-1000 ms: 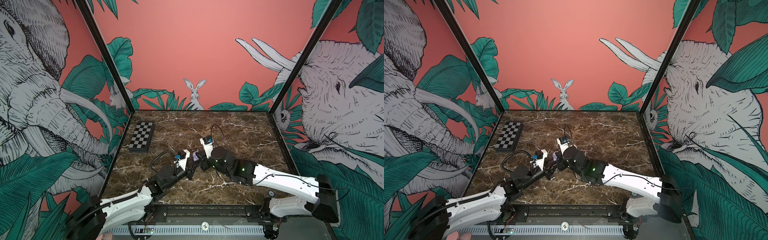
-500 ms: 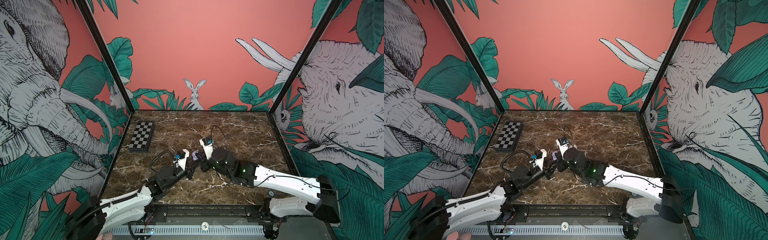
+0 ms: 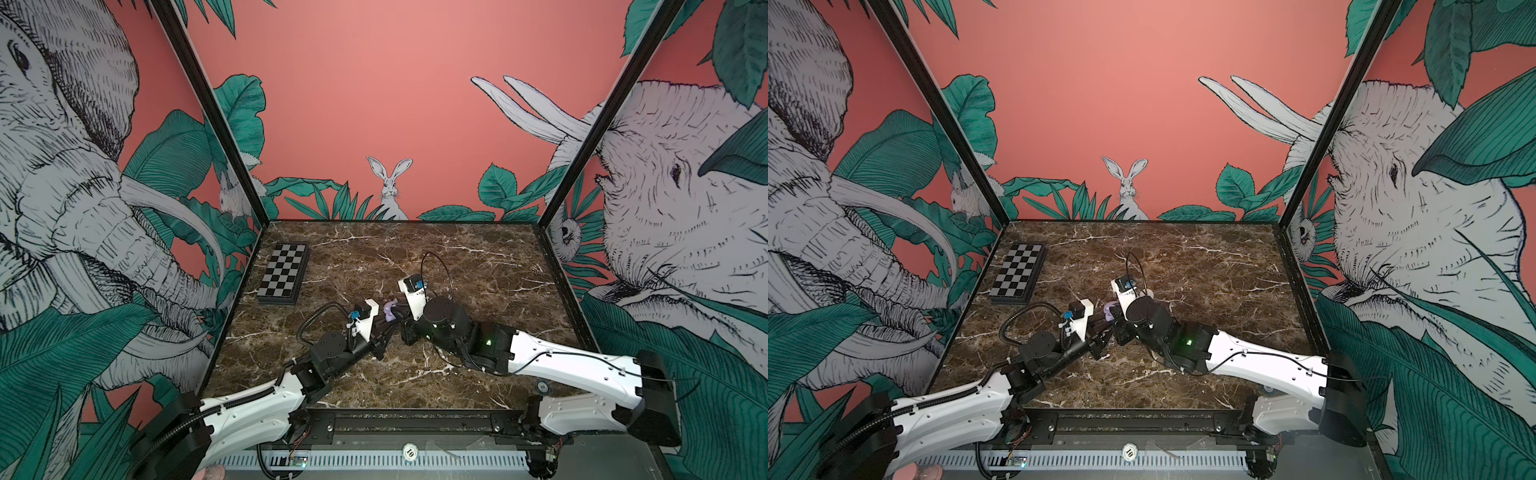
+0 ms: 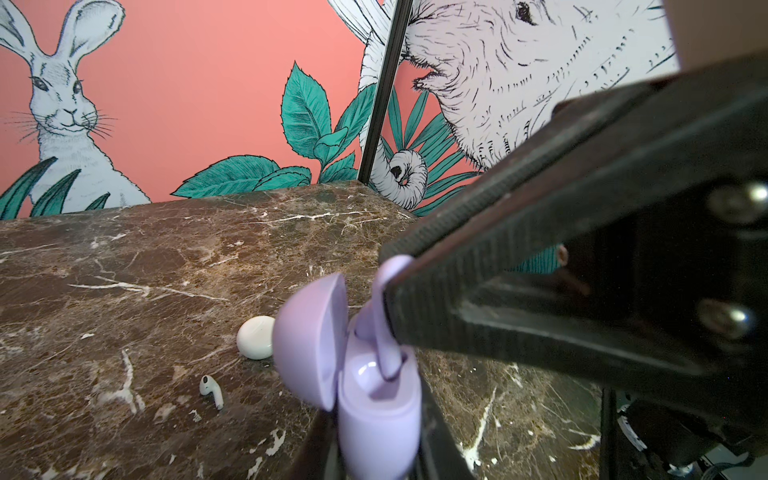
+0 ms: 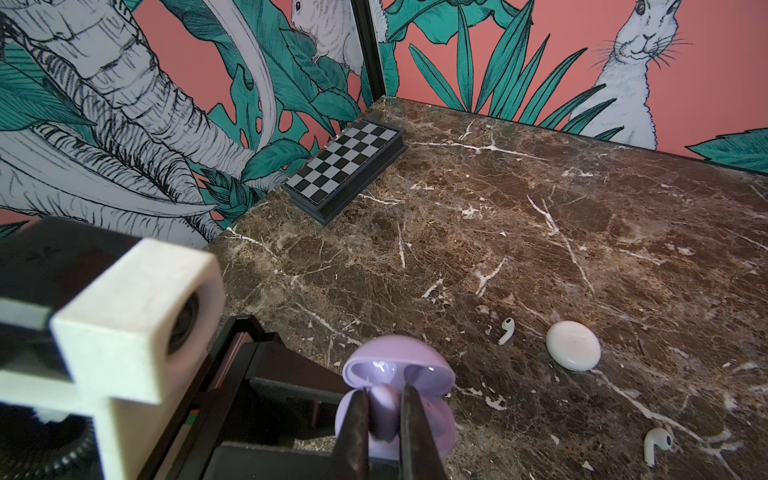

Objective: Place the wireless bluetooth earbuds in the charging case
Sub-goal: 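Lower the earbud into the case slot with the right gripper, then press the earbud down into the slot with the right gripper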

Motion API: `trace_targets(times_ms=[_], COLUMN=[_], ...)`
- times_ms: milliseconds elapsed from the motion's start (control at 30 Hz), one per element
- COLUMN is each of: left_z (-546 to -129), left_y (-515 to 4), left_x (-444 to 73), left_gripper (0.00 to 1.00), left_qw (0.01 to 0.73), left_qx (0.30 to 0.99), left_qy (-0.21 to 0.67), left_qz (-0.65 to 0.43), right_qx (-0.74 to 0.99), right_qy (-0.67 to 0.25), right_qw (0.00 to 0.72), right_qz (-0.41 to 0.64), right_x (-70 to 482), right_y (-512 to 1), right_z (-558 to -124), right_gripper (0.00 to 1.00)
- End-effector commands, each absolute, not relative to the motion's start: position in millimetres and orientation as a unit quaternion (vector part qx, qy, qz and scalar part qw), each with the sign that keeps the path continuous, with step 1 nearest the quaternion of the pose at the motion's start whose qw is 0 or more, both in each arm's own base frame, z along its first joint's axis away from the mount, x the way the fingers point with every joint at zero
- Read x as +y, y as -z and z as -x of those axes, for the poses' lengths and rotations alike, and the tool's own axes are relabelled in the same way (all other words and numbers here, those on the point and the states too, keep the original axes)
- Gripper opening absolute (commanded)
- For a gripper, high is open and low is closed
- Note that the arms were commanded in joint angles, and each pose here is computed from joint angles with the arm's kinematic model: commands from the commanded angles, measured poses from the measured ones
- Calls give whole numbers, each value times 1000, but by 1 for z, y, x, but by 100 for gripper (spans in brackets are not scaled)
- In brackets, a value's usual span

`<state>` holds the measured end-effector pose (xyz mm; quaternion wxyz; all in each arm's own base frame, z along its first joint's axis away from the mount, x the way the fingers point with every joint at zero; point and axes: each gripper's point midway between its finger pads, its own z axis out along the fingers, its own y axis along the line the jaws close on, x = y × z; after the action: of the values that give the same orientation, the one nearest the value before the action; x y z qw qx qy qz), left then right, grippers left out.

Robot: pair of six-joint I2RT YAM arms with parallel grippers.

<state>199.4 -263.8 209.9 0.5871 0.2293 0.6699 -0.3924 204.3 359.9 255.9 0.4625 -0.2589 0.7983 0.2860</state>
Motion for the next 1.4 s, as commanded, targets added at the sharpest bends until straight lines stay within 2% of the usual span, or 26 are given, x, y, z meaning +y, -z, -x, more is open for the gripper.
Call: trace_targets(times_ms=[0,1367], left_z=[-202,-197], left_y=[-244,-245], left_x=[-255,-257], left_gripper=[0,0], left_qw=[635,639], left_qx=[626,617], left_qy=[402,398], left_qz=[-207,-228], right_qx=[808,818], right_qy=[-275,-279], right_qw=[437,422], right_qz=[283,273], right_x=[358,361], right_y=[-238,-228], right_z=[-193,-192], right_gripper=[5,7])
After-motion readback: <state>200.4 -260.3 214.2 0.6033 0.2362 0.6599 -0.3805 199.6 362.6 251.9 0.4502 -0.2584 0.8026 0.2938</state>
